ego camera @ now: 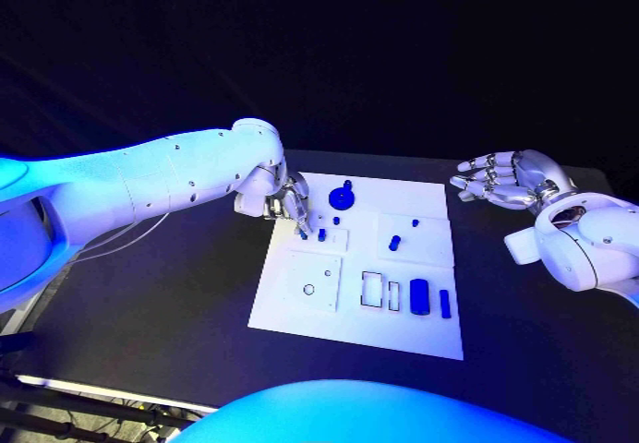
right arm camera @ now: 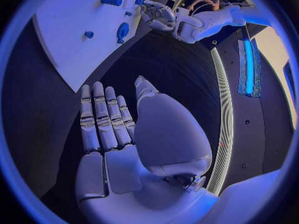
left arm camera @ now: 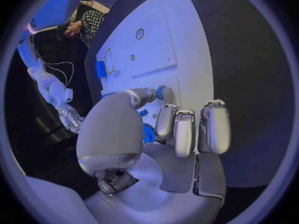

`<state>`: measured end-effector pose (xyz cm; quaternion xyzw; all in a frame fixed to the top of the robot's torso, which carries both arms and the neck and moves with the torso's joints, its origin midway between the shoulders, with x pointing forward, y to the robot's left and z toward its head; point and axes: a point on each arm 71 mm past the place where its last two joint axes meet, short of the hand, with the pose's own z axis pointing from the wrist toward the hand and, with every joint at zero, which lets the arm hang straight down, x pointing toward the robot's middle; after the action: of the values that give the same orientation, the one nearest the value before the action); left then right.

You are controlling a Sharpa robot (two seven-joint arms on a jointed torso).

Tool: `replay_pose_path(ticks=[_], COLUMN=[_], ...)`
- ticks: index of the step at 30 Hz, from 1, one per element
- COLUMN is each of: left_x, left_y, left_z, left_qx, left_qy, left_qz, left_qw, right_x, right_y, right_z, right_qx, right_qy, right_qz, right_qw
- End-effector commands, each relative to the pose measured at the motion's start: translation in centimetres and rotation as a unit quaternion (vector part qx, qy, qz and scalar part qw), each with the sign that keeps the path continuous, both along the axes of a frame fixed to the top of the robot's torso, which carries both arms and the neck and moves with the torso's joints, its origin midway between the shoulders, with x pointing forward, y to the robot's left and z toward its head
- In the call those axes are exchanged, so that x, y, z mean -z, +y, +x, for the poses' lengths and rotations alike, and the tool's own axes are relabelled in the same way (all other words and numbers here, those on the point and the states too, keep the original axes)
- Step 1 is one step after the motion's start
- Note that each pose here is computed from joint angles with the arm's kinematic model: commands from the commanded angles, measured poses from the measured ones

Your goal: Assemble the parts on the task board

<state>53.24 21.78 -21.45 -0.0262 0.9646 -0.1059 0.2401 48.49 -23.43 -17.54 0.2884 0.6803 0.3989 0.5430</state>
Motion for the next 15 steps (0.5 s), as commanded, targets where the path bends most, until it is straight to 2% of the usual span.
replay_pose_path(ticks=[1,15], left_x=[0.29,0.56], left_y=[-0.39,-0.19], left_z=[-0.1,-0.22], left_qx=[-0.007,-0.012], left_qy=[-0.002,0.001], left_qz=[-0.004,0.005], left_qw=[1.0,1.0], right_x=[0.0,0.0], right_y=[0.17,0.08], right_z=[-0.08,-0.08], right_qx=[-0.009,-0.008], right_qy=[0.0,-0.001], right_qz=[0.0,-0.001], right_qw=[1.0,1.0])
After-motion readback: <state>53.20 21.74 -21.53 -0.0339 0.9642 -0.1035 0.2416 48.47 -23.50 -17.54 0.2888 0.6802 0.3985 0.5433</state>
